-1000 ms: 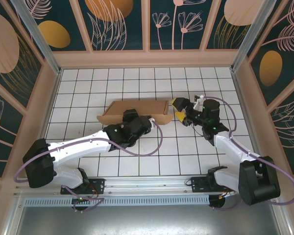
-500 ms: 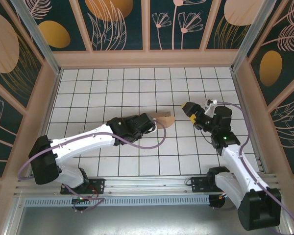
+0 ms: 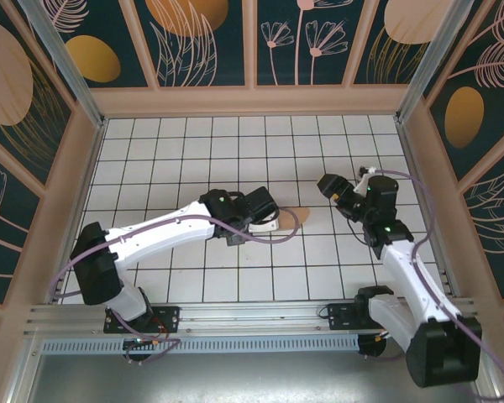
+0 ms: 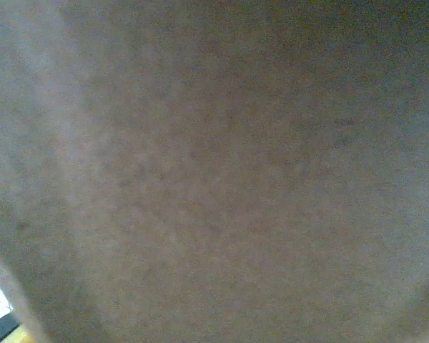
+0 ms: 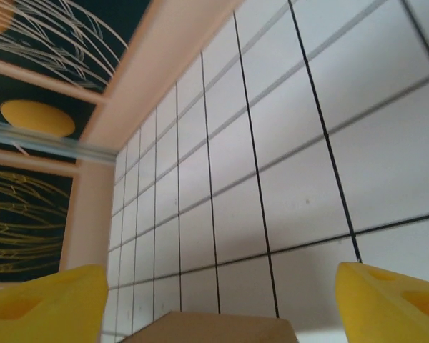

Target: Fold the paper box

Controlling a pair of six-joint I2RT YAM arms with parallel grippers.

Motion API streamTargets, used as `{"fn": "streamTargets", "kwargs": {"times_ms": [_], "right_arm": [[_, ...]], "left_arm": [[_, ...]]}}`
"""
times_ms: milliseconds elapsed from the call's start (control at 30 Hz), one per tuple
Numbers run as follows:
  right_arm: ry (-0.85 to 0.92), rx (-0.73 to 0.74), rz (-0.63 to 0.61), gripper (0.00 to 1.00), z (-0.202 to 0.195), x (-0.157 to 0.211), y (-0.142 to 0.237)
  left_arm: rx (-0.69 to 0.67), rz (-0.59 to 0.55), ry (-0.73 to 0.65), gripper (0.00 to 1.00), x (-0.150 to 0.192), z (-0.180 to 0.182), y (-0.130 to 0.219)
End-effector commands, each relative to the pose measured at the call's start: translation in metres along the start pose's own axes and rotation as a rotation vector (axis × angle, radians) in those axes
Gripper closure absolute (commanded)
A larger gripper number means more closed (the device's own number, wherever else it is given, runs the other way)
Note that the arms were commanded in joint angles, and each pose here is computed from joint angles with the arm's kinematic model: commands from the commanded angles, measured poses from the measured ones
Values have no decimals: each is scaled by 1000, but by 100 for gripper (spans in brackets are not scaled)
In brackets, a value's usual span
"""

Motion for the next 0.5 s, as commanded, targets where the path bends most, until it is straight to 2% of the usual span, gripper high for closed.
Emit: {"fn": "streamTargets", "kwargs": {"times_ms": [0,100,167,267,467], "right_arm": [[1,-125,96,25,4,15,-20],[12,-184,164,40,13,28,-35],[21,-201,197,55,17,39,-44],[10,-210,250,71,16,56,-52],[-28,-215,322,73,6,79,-62]], "left_arm": [[49,36,-37,58,-7,-4,2],[53,33,-40,57,-14,-4,3],[37,22,-41,56,-18,-1,5],[37,18,-52,53,-23,-1,1],[26,36,-79,53,-25,-3,-14]]}}
Point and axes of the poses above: each hand's point on the last joint's axis, 136 mm out from that joint toward the fingers, its own y axis back along the fingers, its own z axis along the line the jaws close on, x = y × z, the point moved 6 cm from there along y, back along the fingers, and after that the axes turned 14 degrees about y, right-handed, at the moved point
